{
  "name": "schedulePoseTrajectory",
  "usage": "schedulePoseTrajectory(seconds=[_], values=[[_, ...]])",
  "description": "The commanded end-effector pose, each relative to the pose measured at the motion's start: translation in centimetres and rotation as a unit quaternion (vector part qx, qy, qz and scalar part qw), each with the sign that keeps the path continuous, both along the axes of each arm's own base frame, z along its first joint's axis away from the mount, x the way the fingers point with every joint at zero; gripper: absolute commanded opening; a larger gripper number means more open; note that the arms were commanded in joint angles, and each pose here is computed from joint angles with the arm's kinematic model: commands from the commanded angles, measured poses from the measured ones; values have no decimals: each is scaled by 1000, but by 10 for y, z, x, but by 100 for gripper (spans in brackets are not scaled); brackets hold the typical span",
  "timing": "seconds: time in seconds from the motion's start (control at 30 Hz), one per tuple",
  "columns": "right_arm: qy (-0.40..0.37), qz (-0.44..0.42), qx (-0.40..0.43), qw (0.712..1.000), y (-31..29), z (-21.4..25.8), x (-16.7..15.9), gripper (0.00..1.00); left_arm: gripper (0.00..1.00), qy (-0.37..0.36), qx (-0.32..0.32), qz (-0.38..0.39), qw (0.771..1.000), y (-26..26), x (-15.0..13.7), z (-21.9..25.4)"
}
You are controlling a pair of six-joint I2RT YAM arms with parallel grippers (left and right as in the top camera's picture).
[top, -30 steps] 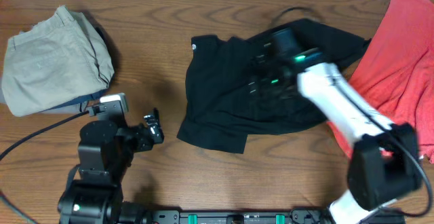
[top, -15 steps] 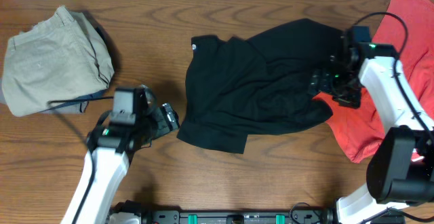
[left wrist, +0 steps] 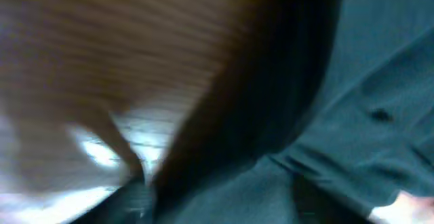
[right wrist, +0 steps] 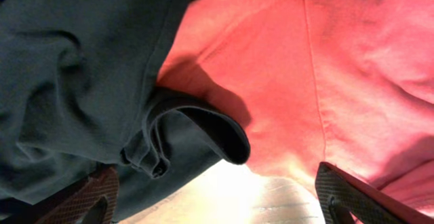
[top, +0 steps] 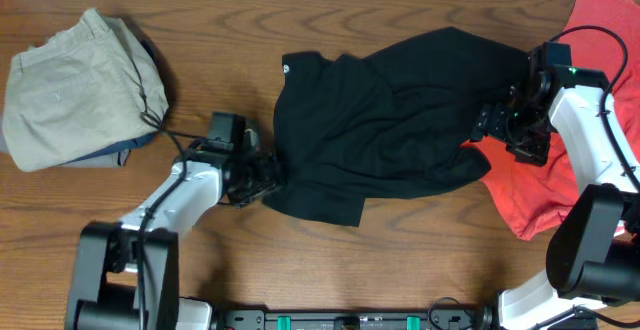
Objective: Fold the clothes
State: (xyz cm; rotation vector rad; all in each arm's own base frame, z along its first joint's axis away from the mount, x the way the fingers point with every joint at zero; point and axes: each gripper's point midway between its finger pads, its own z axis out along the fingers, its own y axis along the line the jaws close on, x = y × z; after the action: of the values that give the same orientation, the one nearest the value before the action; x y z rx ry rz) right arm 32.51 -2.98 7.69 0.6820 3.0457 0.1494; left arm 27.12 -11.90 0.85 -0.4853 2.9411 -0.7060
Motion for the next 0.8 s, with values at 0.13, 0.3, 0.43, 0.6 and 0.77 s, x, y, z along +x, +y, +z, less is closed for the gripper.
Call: schedulePoseTrajectory(seconds=[0.13, 0.3, 0.43, 0.6, 0.77], values=[[27, -13, -63, 998, -23, -1, -13, 83, 6, -11, 95, -28, 995, 30, 1, -5], [26, -7, -62, 998, -22, -1, -13, 43, 6, -65, 265, 57, 961, 120, 55, 55], [25, -5, -59, 998, -21, -2, -12, 22, 7, -122, 271, 128, 946, 155, 97, 112], [26, 12, -50, 998, -18, -2, -13, 22, 68, -127, 250, 172, 944, 166, 104, 132], [34, 13, -47, 998, -16, -7, -17, 23, 92, -25, 129, 113, 985, 108, 61, 111]])
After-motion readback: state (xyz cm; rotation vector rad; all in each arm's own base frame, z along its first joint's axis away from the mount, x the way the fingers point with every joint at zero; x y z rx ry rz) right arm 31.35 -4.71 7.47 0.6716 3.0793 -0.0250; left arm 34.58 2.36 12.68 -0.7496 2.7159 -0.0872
